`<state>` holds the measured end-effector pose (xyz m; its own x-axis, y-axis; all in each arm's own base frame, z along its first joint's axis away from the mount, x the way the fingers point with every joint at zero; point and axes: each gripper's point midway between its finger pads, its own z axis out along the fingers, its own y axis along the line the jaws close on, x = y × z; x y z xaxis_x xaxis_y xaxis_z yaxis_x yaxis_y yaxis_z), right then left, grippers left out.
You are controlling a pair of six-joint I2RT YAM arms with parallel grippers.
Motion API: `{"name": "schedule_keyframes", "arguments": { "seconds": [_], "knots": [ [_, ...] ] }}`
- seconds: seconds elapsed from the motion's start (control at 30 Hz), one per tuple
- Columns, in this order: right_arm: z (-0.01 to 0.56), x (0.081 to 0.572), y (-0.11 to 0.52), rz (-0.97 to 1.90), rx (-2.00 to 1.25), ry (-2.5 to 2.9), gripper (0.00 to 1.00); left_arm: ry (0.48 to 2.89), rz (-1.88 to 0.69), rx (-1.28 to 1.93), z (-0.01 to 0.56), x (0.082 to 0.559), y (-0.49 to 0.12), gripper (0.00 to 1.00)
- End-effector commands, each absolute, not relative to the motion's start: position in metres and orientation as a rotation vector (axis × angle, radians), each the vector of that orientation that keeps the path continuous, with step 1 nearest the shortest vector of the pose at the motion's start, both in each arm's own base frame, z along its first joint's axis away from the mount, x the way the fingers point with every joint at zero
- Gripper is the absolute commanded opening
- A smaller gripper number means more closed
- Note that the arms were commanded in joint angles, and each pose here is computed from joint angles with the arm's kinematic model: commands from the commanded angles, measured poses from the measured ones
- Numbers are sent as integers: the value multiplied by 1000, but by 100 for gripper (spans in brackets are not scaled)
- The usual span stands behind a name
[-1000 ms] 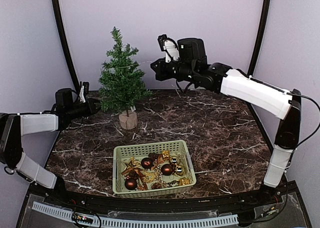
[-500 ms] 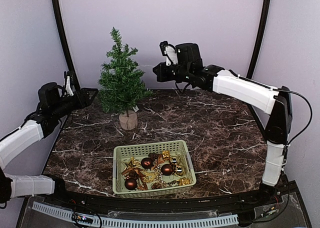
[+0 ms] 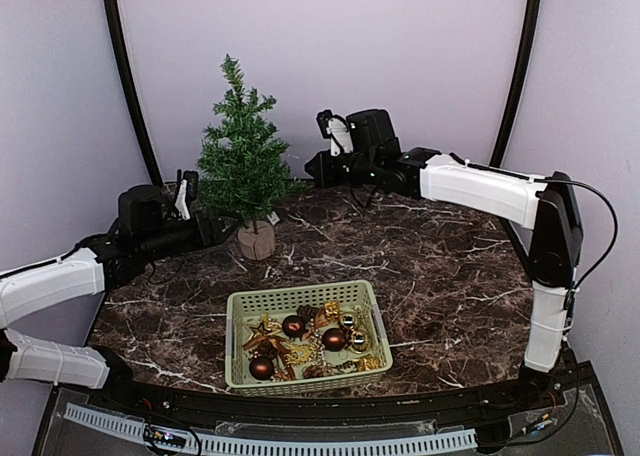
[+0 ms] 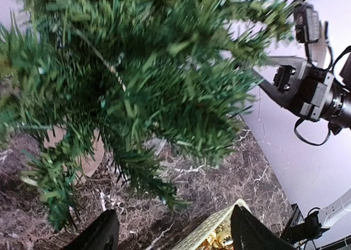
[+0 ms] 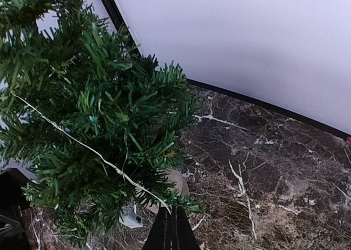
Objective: Decorate the small christmas tree
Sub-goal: Wrap the side of the string light in the gap of the branches.
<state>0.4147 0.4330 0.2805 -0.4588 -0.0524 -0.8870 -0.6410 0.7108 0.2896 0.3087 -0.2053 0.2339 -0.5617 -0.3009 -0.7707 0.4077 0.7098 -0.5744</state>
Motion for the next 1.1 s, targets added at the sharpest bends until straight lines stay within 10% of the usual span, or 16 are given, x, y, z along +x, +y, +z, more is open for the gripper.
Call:
{"name": "schedule_keyframes", "arguments": {
  "seconds": [0.0,0.27,0.5,0.7,1.07],
  "knots": [
    [286,414,431,807,-510,1914,0,2015,-925,48,219,317,-216,74],
    [282,405,432,847,-530,1911,0,2006,-914,62,215,339,-230,79],
    [281,387,431,902,-587,1901,0,1991,-874,70,215,347,-228,26],
    [275,365,432,925,-653,1911,0,1987,-833,40,218,332,-212,0],
    [273,300,445,972,-784,1946,0,2003,-743,-37,210,321,-147,0]
  ]
}}
